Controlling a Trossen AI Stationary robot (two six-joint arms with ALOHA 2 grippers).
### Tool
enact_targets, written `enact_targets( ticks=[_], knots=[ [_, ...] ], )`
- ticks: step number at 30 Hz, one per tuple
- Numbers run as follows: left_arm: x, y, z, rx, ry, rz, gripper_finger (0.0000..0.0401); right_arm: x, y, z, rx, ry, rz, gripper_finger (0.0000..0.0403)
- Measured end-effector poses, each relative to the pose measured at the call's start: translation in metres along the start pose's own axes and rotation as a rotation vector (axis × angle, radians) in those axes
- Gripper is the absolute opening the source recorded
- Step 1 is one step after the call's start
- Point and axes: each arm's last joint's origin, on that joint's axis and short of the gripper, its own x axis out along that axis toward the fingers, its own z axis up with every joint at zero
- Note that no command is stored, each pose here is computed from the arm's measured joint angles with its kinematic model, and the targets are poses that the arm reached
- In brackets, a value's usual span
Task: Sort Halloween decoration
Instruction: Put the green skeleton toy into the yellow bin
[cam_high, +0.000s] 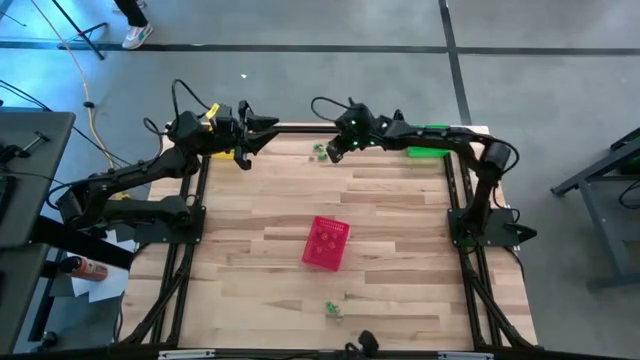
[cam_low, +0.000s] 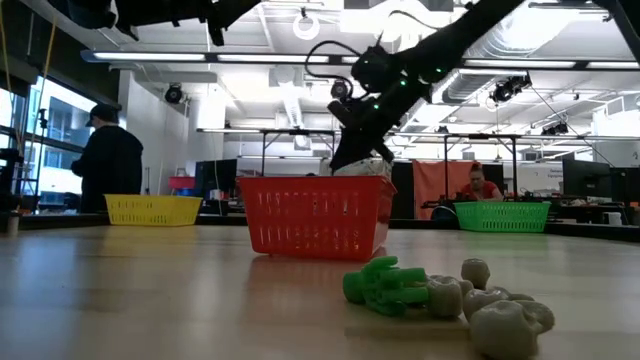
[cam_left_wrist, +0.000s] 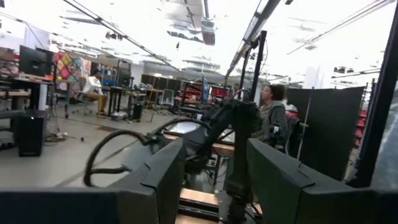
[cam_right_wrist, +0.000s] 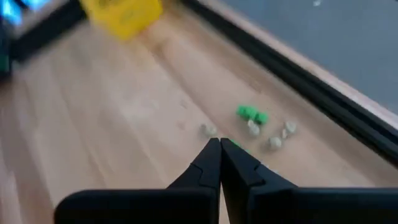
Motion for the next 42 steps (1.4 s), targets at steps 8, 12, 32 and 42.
enact_targets(
  ticks=[8, 12, 32, 42],
  knots=[
    [-0.001, 0.002, 0.000, -0.008, 0.001, 0.011, 0.0161, 0.044, 0.005, -0.003, 0.177, 0.063, -0.130, 0.0000],
    [-0.001, 0.002, 0.000, -0.040, -0.001, 0.010, 0.0161, 0.069, 0.003, 0.002, 0.251, 0.129, -0.165, 0.0000],
    [-0.001, 0.002, 0.000, -0.034, -0.002, 0.011, 0.0161, 0.087, -0.002, -0.004, 0.183, 0.308, -0.262, 0.0000],
    [-0.001, 0.003, 0.000, -0.034, 0.002, 0.012, 0.0161, 0.088, -0.005, -0.007, -0.201, 0.388, -0.048, 0.0000]
  ],
)
